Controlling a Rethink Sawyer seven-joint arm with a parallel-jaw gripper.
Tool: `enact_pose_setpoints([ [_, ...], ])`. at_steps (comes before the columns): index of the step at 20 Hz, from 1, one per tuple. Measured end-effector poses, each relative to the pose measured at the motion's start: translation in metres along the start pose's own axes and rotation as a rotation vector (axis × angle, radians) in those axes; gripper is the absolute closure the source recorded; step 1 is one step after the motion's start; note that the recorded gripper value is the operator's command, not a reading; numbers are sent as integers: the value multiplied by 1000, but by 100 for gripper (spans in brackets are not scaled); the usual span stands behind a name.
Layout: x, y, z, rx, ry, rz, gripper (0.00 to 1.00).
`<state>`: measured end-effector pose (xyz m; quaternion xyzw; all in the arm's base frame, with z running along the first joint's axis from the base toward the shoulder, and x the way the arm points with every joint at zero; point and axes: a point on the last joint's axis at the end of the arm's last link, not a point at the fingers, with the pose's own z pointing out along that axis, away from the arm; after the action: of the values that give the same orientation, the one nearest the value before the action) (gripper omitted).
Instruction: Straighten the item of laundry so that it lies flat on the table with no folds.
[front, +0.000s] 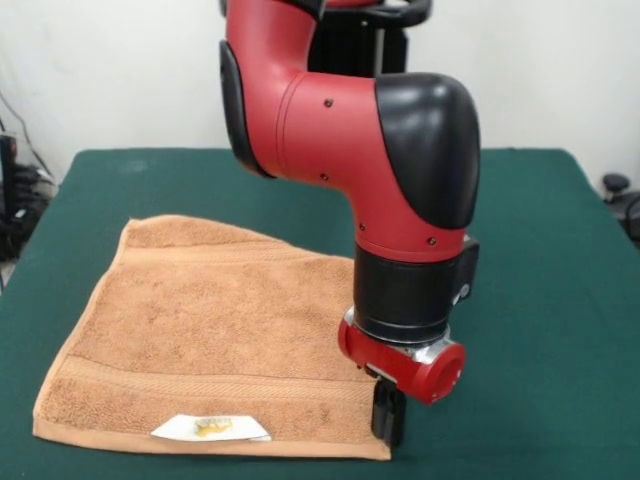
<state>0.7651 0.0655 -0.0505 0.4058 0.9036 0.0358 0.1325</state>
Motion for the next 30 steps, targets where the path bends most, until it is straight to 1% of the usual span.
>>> enact_pose_setpoints([
  [8,10,-4,-4,-2,-20,3,100],
  [18,45,-7,-11,23,14,-24,100],
  [23,47,-8,-14,25,18,-21,100],
  [30,55,-16,-17,31,48,-3,100],
])
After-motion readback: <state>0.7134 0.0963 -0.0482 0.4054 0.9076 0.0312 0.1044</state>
